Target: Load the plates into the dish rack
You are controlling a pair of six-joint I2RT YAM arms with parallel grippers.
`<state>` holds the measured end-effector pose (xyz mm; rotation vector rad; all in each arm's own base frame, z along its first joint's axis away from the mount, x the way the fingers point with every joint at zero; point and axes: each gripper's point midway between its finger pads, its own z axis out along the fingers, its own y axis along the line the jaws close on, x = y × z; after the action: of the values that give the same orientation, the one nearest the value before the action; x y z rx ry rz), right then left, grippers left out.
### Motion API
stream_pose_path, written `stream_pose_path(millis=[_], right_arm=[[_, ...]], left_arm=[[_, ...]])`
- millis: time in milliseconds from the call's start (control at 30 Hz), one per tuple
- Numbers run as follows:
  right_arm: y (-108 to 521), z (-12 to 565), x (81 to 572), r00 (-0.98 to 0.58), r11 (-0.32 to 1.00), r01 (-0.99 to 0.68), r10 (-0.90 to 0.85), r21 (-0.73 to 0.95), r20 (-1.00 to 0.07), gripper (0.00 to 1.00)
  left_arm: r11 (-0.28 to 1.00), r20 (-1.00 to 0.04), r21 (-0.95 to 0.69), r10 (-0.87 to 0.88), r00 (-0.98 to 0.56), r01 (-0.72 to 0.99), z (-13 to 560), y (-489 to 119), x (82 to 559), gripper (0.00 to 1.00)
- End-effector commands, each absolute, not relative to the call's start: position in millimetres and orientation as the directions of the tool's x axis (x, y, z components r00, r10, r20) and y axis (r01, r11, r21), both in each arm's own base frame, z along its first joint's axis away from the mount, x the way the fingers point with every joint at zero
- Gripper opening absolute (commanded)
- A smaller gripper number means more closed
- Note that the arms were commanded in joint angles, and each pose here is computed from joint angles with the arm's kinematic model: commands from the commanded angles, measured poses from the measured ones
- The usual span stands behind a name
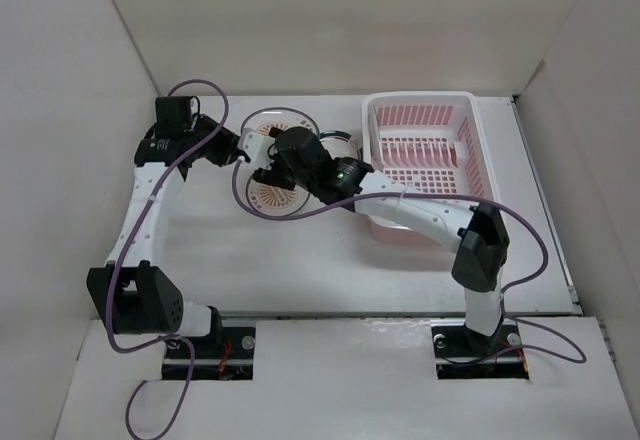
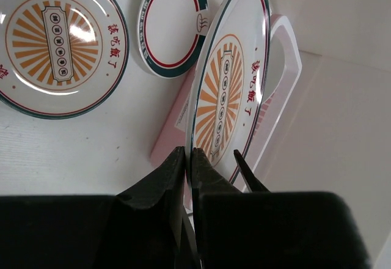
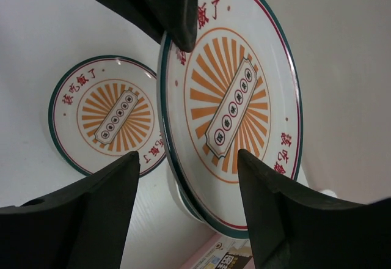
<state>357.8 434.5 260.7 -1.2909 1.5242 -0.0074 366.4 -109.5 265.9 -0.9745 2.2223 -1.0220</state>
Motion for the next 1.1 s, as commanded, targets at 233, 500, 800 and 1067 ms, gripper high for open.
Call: stream_pose_path(millis=[233, 500, 800, 1067], right_arm=[[430, 277, 377, 0.178, 0.516, -0.593, -0.664, -0.618, -0.726, 0.21], [426, 281, 373, 0.171, 0.533, -0.593, -0.649, -0.603, -0.742, 0.00], [417, 316, 359, 0.195, 0.567, -0.588, -0.593, -0.577, -0.781, 0.00], [388, 372, 352, 0.172, 0.697, -0.530, -0.469, -0.483, -0.866, 0.00]], left_arm=[[0.447, -0.198, -0.846, -0.769, -0.608, -0.290, 308, -113, 368, 0.00], [0.435, -0.228, -0.872, -0.768, -0.599, -0.226, 322, -110, 376, 0.00], [0.254, -0.249, -0.962, -0.679, -0.690, 0.098, 362, -135, 389, 0.53], [0.398, -0.500, -0.866, -0.698, -0.512, 0.303, 416, -119, 407, 1.00]])
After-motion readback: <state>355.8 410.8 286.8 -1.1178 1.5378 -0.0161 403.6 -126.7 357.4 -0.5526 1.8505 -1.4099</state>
